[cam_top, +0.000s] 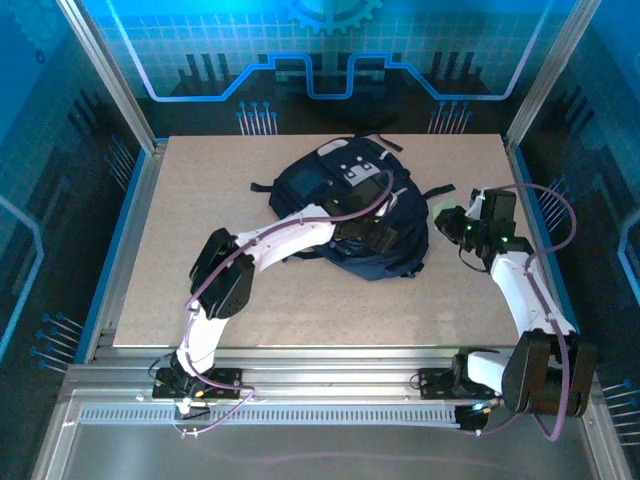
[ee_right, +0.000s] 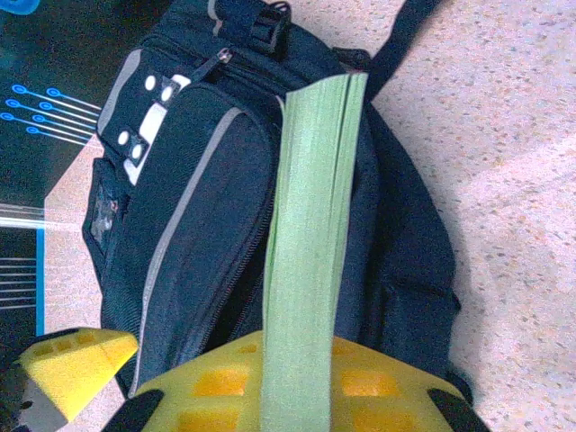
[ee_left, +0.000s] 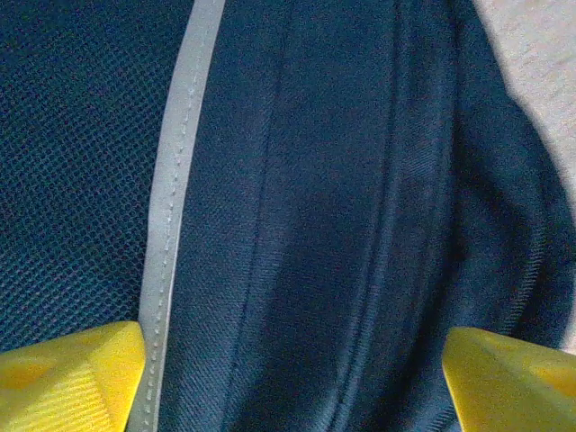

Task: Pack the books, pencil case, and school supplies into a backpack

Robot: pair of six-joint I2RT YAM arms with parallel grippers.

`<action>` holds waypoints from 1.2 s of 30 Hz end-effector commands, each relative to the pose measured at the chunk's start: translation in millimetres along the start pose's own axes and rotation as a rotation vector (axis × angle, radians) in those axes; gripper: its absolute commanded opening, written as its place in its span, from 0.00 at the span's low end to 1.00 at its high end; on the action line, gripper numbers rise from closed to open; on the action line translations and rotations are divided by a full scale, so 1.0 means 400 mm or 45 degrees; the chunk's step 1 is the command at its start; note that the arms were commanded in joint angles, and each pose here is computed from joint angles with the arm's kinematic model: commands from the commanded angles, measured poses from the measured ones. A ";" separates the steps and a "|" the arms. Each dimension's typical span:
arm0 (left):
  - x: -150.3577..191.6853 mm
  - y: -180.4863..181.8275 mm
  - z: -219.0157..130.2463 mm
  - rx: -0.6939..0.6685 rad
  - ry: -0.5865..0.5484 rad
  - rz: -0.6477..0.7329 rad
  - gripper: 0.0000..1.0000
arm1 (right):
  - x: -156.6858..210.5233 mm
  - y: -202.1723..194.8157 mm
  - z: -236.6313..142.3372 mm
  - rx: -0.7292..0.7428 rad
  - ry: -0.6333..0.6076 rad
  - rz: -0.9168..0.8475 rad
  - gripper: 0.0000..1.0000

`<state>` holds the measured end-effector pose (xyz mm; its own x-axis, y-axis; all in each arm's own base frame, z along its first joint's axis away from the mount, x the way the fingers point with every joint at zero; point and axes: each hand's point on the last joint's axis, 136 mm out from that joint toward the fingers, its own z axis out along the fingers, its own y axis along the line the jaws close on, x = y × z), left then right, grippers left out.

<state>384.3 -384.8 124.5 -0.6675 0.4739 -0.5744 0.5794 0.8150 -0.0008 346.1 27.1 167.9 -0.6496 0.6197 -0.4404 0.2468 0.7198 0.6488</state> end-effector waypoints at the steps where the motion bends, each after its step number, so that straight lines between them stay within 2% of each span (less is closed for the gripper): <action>1: 0.003 0.069 0.028 -0.248 0.045 0.126 0.80 | 0.021 -0.009 -0.022 -0.037 0.028 0.002 0.00; 5: 0.001 0.101 0.061 -0.363 0.073 0.185 0.67 | 0.032 -0.017 -0.032 -0.042 0.033 0.011 0.00; 7: 0.000 0.100 0.065 -0.361 0.069 0.183 0.52 | 0.034 -0.017 -0.036 -0.044 0.031 0.011 0.00; 11: -0.030 0.083 0.023 -0.303 0.020 0.137 0.14 | 0.044 -0.007 -0.034 -0.087 0.048 0.030 0.00; 14: -0.068 0.067 -0.034 -0.238 -0.045 0.090 0.01 | 0.053 0.000 -0.024 -0.118 0.058 0.053 0.00; 17: -0.107 0.057 -0.093 -0.153 -0.114 0.025 0.00 | 0.066 0.019 -0.008 -0.169 0.081 0.068 0.00; 24: -0.177 0.074 -0.171 0.057 -0.200 -0.173 0.00 | 0.102 0.119 0.056 -0.316 0.165 0.035 0.00; 36: -0.211 0.051 -0.231 0.162 -0.277 -0.150 0.00 | 0.155 0.305 0.207 -0.516 0.302 -0.016 0.00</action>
<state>416.8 -363.0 171.1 -0.7094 0.3662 -0.6023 0.5168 0.8512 -0.0912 378.3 157.1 135.8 -0.8220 0.5015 -0.2698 0.0816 0.5726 0.8158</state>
